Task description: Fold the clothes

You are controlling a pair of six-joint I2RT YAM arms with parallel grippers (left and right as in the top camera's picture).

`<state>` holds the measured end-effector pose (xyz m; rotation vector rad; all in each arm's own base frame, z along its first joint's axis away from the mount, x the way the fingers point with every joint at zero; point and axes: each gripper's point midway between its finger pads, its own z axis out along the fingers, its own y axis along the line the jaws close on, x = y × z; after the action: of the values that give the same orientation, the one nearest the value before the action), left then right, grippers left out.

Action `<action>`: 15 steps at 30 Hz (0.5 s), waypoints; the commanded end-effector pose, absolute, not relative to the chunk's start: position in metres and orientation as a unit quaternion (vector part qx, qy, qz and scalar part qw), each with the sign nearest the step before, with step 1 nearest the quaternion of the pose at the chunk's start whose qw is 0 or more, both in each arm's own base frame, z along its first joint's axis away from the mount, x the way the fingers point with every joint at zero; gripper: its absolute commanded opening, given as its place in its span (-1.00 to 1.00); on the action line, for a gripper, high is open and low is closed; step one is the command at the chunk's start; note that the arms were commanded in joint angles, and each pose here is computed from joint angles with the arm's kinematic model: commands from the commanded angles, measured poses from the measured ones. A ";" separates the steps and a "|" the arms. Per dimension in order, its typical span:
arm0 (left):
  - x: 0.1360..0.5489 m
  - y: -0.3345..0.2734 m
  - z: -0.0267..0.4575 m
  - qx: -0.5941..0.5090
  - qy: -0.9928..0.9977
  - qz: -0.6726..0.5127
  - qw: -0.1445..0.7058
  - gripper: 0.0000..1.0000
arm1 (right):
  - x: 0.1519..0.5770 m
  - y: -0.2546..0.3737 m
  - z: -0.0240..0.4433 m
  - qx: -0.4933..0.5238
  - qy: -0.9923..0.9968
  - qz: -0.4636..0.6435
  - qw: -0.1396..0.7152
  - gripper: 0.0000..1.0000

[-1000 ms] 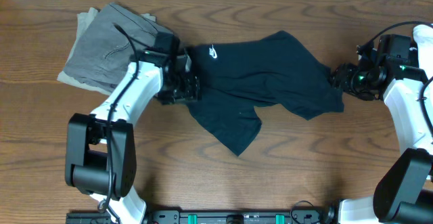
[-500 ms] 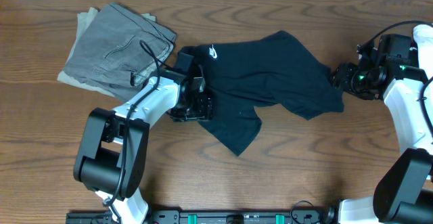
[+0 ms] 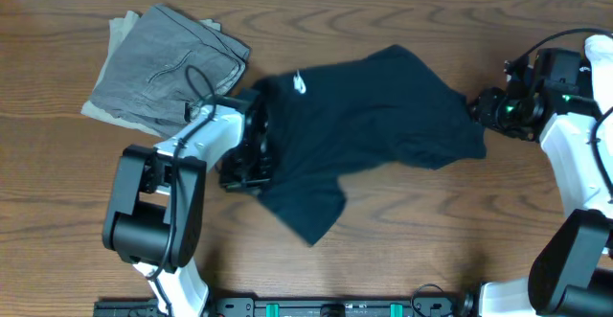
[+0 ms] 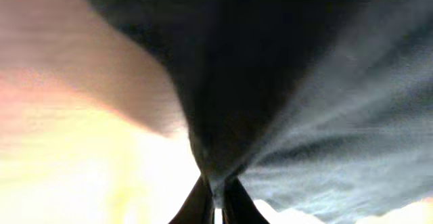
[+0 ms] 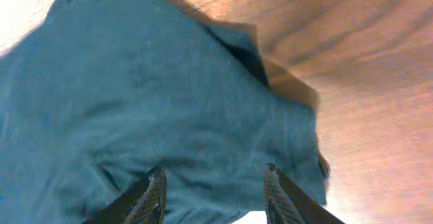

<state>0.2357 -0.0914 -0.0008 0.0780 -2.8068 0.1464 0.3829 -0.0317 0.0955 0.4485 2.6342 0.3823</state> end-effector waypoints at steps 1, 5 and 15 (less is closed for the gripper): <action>0.234 -0.050 0.000 0.040 -0.985 -0.020 0.167 -0.88 | 0.374 -0.017 0.075 0.144 0.956 0.141 0.211 -0.06; 0.236 -0.033 0.005 0.073 -0.984 -0.014 0.163 -0.88 | 0.370 -0.011 0.053 0.134 0.954 0.143 0.225 0.01; 0.237 -0.009 0.013 0.121 -0.980 -0.017 0.155 -0.88 | 0.350 0.005 0.022 0.158 0.948 0.177 0.212 0.09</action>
<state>0.2359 -0.0170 0.0074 0.3315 -2.7807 -0.0184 0.3590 -0.0097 0.0266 0.4065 2.6115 0.4097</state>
